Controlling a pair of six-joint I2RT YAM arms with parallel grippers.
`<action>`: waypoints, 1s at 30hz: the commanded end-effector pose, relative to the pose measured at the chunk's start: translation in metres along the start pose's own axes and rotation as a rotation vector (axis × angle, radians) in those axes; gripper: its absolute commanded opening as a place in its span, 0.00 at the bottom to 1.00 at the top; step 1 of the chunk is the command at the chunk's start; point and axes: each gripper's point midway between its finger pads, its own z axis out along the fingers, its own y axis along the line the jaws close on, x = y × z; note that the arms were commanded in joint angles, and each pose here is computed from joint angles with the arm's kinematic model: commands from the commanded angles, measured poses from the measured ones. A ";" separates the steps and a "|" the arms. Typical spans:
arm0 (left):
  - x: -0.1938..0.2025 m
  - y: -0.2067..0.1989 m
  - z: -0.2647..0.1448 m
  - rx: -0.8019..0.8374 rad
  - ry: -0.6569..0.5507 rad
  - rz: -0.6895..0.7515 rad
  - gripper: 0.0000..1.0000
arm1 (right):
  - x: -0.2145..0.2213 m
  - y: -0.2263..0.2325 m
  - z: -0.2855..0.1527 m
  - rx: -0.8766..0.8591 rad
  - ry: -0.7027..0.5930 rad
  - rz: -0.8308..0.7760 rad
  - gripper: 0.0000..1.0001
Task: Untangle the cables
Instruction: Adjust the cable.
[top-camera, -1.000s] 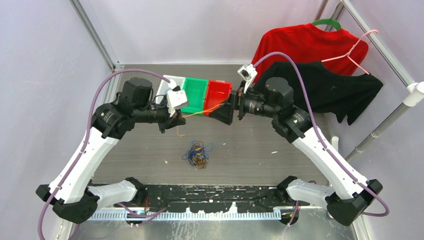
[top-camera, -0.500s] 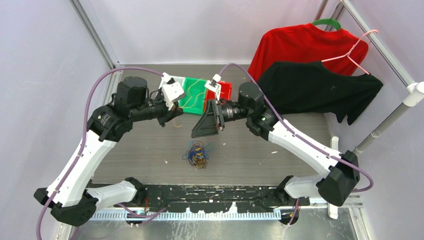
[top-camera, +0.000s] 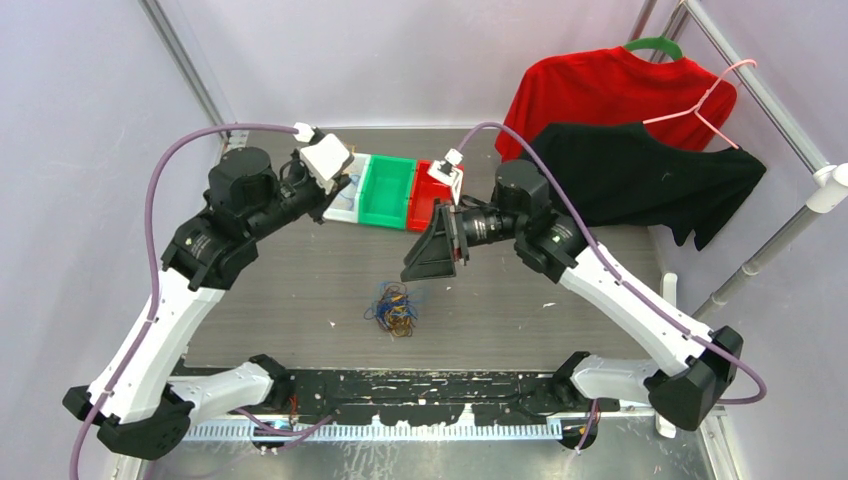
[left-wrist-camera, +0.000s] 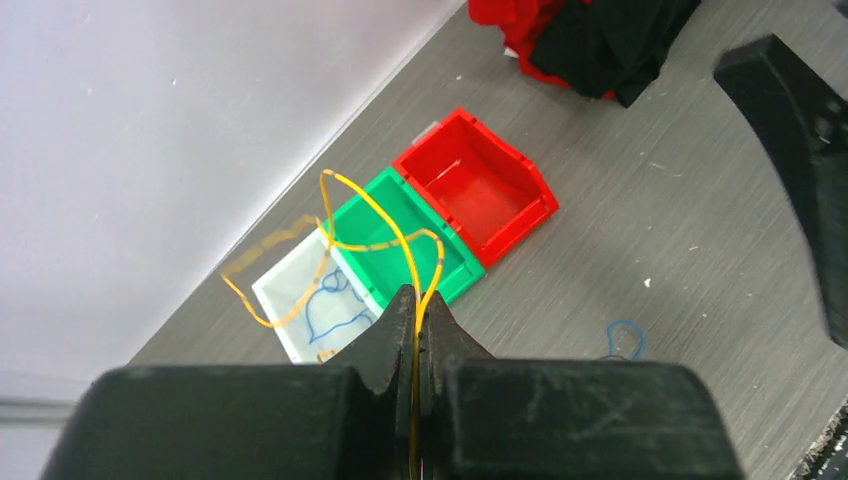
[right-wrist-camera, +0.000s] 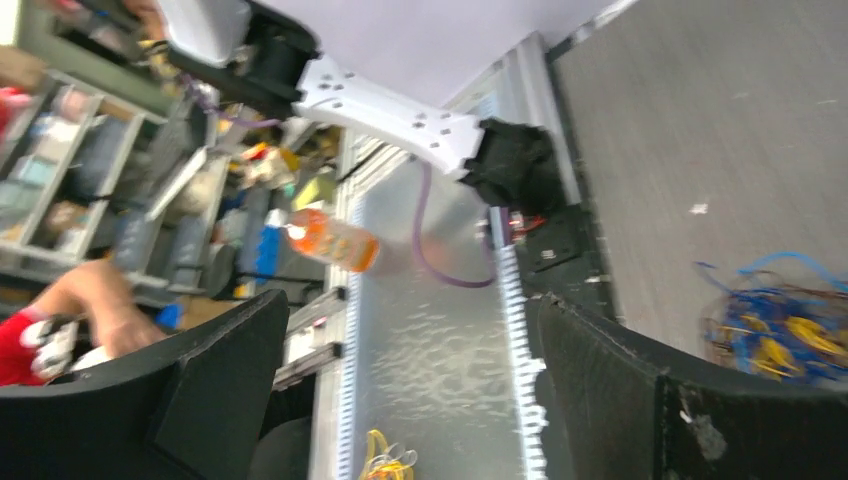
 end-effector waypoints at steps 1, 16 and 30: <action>-0.025 -0.013 -0.017 0.097 -0.056 0.011 0.00 | -0.043 0.008 -0.032 0.214 -0.206 -0.308 1.00; -0.017 -0.106 -0.058 0.644 0.084 -0.180 0.00 | -0.087 0.026 -0.016 0.181 -0.372 -0.932 1.00; -0.049 -0.099 -0.049 0.581 -0.058 -0.296 0.00 | -0.063 0.015 0.038 0.171 -0.418 -0.898 1.00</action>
